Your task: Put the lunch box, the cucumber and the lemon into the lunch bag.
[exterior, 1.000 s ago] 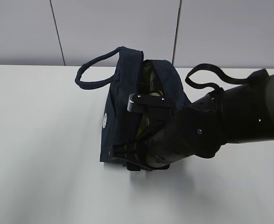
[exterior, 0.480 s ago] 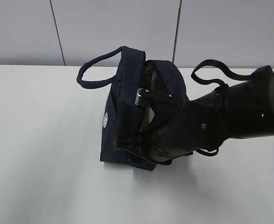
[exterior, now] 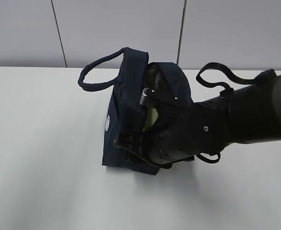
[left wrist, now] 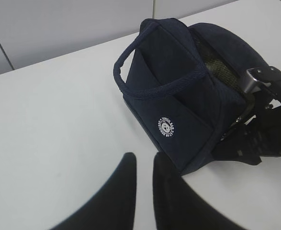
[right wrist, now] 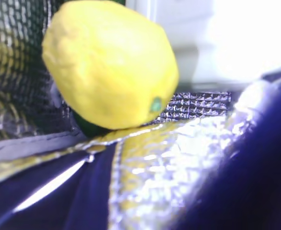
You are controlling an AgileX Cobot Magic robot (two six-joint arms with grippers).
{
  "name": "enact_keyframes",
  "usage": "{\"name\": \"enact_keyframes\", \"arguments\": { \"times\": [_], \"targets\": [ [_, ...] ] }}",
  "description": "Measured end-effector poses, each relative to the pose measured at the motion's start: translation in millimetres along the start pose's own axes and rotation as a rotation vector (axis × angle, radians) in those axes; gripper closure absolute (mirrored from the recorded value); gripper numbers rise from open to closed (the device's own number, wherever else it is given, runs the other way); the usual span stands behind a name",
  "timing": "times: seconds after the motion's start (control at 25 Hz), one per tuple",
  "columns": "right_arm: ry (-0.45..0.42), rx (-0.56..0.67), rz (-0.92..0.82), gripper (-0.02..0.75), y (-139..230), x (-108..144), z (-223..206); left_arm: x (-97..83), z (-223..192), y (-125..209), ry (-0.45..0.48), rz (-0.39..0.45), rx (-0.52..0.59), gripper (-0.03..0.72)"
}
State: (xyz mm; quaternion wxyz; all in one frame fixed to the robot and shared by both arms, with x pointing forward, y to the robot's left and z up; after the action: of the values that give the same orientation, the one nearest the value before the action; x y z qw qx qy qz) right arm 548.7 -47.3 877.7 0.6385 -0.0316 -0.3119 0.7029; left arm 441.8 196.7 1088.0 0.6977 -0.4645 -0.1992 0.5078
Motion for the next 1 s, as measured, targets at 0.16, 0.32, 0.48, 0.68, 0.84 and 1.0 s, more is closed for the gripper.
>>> {"name": "enact_keyframes", "arguments": {
  "times": [0.16,0.32,0.48,0.68,0.84,1.0],
  "targets": [
    [0.003,0.005,-0.018,0.403,2.1,-1.7,-5.4,0.0,0.0,0.0,0.000,0.000,0.000,0.630],
    [0.006,0.007,-0.025,0.428,3.4,-2.8,-8.5,0.0,0.0,0.3,0.000,0.000,0.002,0.630],
    [0.004,0.003,-0.027,0.484,2.8,-2.6,-8.5,0.0,0.0,0.3,0.000,0.000,0.002,0.630],
    [0.004,0.004,-0.027,0.528,2.8,-2.6,-8.5,0.0,0.0,0.3,0.000,0.000,0.002,0.630],
    [0.006,0.008,-0.025,0.603,3.4,-2.8,-8.5,0.0,0.0,0.3,0.000,0.000,0.002,0.630],
    [0.015,0.029,-0.013,0.689,6.7,-4.2,-8.4,0.0,0.0,0.3,0.000,0.000,0.002,0.630]
  ]
}}
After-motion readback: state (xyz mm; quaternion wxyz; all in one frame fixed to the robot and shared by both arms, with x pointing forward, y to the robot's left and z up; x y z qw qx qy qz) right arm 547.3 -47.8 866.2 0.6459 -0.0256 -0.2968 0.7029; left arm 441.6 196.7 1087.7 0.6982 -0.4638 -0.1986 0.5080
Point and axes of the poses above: a point on each arm's last joint axis where the gripper is mounted, z pointing back along that axis away from the gripper, x along the wrist's bending axis when the last joint is at zero, y = z × x, the point moved 6 cm from there along -z, pointing out along that axis toward the gripper, and after that the axes turned 9 degrees about z, right-handed, at the moved point
